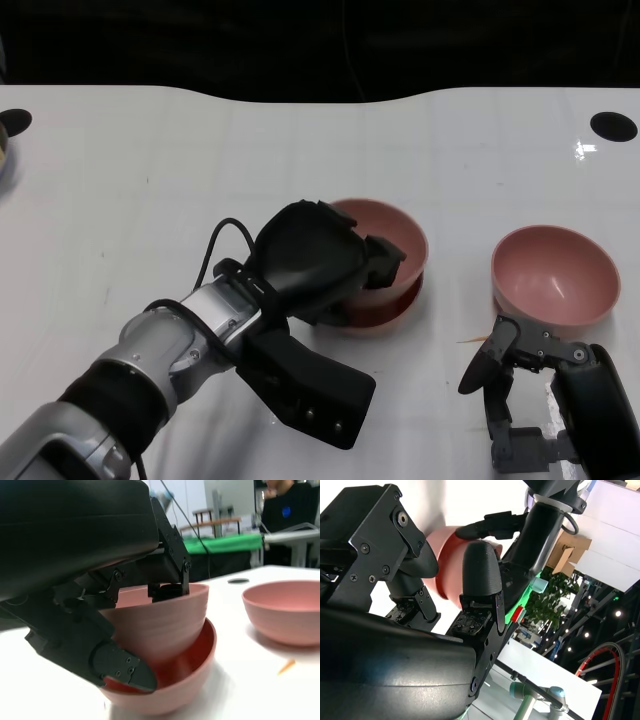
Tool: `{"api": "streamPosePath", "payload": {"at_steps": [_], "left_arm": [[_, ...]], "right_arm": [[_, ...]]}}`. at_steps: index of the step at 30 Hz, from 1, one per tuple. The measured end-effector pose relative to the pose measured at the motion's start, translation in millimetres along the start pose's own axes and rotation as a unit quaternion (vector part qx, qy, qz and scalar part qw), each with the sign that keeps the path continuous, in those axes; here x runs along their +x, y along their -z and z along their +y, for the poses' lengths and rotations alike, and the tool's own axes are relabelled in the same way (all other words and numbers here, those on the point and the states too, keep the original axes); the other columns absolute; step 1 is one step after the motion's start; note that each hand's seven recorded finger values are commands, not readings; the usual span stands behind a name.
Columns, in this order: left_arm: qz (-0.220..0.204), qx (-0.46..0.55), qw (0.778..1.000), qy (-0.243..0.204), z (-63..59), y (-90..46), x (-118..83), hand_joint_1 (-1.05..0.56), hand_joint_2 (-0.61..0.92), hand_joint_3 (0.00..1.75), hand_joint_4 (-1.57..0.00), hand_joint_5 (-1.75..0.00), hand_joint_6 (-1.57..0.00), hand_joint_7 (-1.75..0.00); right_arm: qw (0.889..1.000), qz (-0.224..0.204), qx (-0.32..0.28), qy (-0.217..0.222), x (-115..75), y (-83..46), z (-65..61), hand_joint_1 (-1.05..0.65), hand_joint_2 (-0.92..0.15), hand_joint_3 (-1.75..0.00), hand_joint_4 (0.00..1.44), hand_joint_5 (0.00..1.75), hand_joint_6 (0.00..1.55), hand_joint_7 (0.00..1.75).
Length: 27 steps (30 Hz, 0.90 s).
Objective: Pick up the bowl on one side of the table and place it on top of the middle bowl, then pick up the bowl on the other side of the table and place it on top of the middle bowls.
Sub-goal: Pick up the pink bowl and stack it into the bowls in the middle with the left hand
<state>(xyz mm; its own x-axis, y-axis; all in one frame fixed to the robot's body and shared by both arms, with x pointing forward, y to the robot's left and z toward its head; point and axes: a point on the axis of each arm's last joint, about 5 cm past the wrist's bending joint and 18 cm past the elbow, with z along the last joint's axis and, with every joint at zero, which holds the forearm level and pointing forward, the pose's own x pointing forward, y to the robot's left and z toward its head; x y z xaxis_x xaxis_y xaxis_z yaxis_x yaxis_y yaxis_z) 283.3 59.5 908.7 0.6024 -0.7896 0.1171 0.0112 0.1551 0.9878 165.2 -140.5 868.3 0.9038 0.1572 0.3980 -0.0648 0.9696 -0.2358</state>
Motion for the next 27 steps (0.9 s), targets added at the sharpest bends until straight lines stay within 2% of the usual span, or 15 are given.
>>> {"api": "streamPosePath", "payload": {"at_steps": [1, 2, 4, 6, 8, 11, 16, 22, 27], "left_arm": [[-0.001, 0.001, 1.0, 0.012, 2.4, -0.2, 0.5, -0.46, 0.92, 0.18, -0.6, -0.6, -0.65, -0.13], [-0.001, 0.004, 1.0, 0.025, 4.9, -0.1, 0.8, -0.51, 0.92, 0.21, -0.53, -0.47, -0.58, -0.07], [0.003, 0.01, 0.999, 0.046, 9.6, 0.3, 1.5, -0.55, 0.92, 0.24, -0.47, -0.36, -0.53, -0.02], [0.009, 0.012, 0.998, 0.06, 13.4, 0.9, 1.8, -0.65, 0.92, 0.29, -0.31, -0.25, -0.37, 0.0], [0.013, 0.009, 0.997, 0.07, 16.0, 0.7, 1.5, -0.71, 0.92, 0.35, -0.21, -0.2, -0.28, 0.0], [0.015, 0.005, 0.997, 0.077, 17.3, -0.4, 0.4, -0.75, 0.92, 0.4, -0.15, -0.18, -0.23, 0.0], [0.02, 0.002, 0.996, 0.087, 17.2, -1.3, -3.8, -0.8, 0.92, 0.45, -0.12, -0.19, -0.21, 0.0], [0.028, -0.008, 0.997, 0.068, 21.1, -0.5, -13.0, -0.8, 0.92, 0.41, -0.08, -0.22, -0.17, 0.0], [0.043, -0.026, 0.997, 0.053, 9.8, -3.9, -26.2, -0.79, 0.92, 0.4, 0.0, -0.15, -0.07, -0.01]], "right_arm": [[1.0, 0.0, 0.0, 0.0, 0.0, 0.0, 0.1, 0.1, -0.21, -1.64, 0.9, 1.75, 0.82, 1.4], [1.0, 0.001, 0.0, 0.0, 0.0, 0.0, 0.1, 0.1, -0.21, -1.64, 0.9, 1.75, 0.82, 1.4], [1.0, 0.002, 0.0, -0.001, 0.0, 0.1, 0.2, 0.1, -0.21, -1.64, 0.9, 1.75, 0.82, 1.4], [1.0, 0.003, 0.001, -0.002, 0.1, 0.1, 0.2, 0.1, -0.21, -1.64, 0.91, 1.75, 0.83, 1.4], [1.0, 0.004, 0.002, -0.002, 0.2, 0.0, 0.6, 0.11, -0.22, -1.64, 0.91, 1.75, 0.83, 1.4], [1.0, 0.005, 0.003, -0.002, 0.3, 0.1, 0.9, 0.12, -0.22, -1.64, 0.91, 1.75, 0.82, 1.41], [1.0, 0.005, 0.003, -0.002, 0.4, 0.0, 1.2, 0.13, -0.22, -1.65, 0.91, 1.75, 0.82, 1.41], [1.0, 0.006, 0.003, -0.002, 0.6, -0.3, 1.4, 0.14, -0.22, -1.65, 0.92, 1.75, 0.82, 1.41], [1.0, 0.009, 0.003, -0.002, 0.6, -0.1, 1.5, 0.13, -0.22, -1.64, 0.92, 1.75, 0.81, 1.41]]}}
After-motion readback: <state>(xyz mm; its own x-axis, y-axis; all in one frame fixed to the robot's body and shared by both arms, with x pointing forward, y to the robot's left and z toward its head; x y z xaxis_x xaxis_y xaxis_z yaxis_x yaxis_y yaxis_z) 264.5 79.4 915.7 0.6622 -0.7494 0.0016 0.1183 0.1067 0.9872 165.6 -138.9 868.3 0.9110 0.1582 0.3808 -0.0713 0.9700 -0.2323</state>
